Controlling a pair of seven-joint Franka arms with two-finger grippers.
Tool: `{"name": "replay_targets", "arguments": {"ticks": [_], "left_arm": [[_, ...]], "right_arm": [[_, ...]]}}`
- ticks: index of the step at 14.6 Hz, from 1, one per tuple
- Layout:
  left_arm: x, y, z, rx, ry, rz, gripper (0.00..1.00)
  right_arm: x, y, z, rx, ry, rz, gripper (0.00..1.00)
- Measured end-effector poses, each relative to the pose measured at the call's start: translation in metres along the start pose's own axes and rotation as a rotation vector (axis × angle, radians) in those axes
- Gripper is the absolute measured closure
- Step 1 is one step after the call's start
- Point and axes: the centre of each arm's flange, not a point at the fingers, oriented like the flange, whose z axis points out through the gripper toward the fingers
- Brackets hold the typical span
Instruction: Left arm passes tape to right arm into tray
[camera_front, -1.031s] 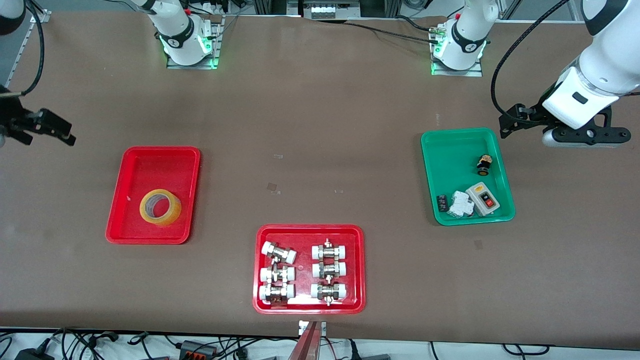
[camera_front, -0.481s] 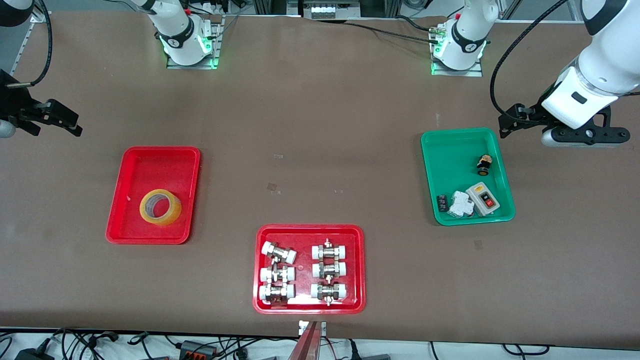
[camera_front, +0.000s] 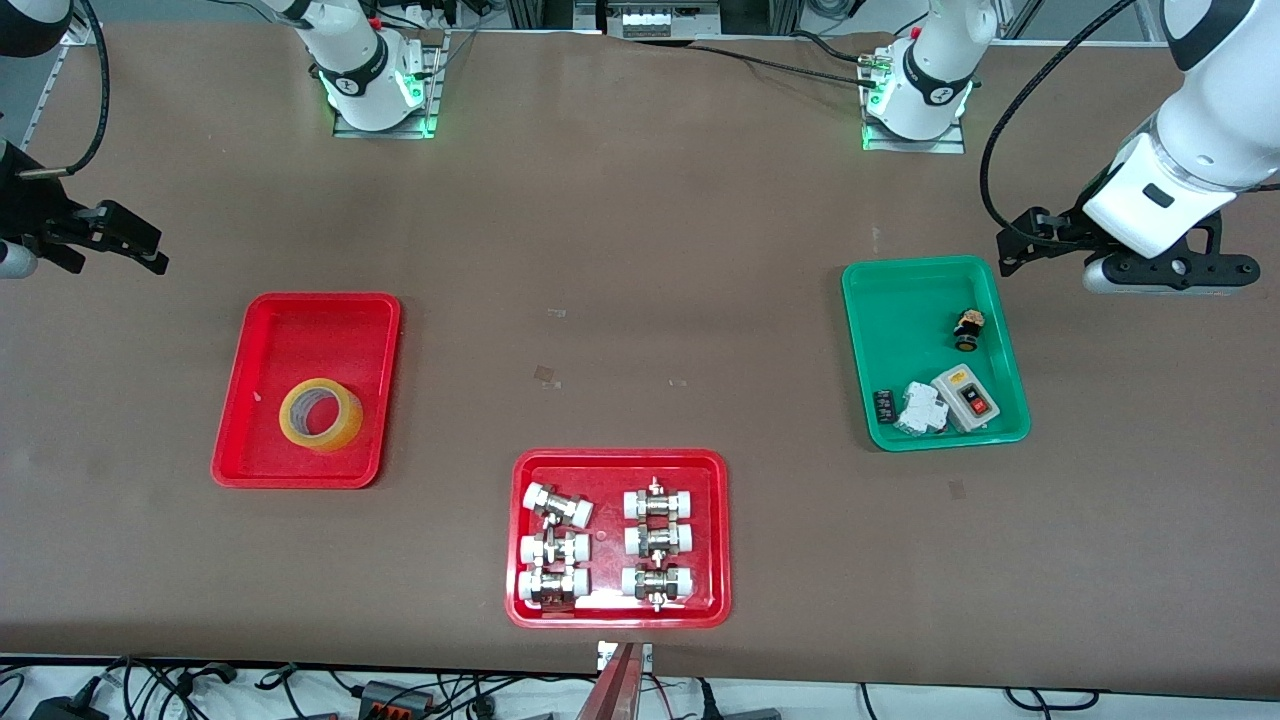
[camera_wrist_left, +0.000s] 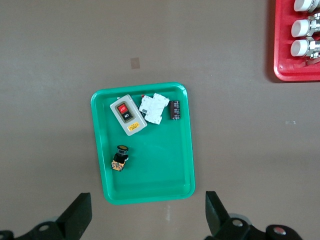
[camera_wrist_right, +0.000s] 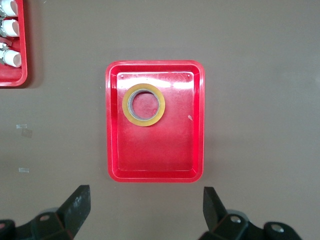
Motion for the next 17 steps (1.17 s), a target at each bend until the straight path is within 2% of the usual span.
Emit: {"name": "replay_targets", "arguments": {"ticks": [17], "left_arm": [[-0.0001,0.0009,0.0,0.0,0.0,0.002,0.0]], "right_arm": [[-0.0009,-0.0049,-0.0044,-0.002,0.007,-0.008,0.0]]}}
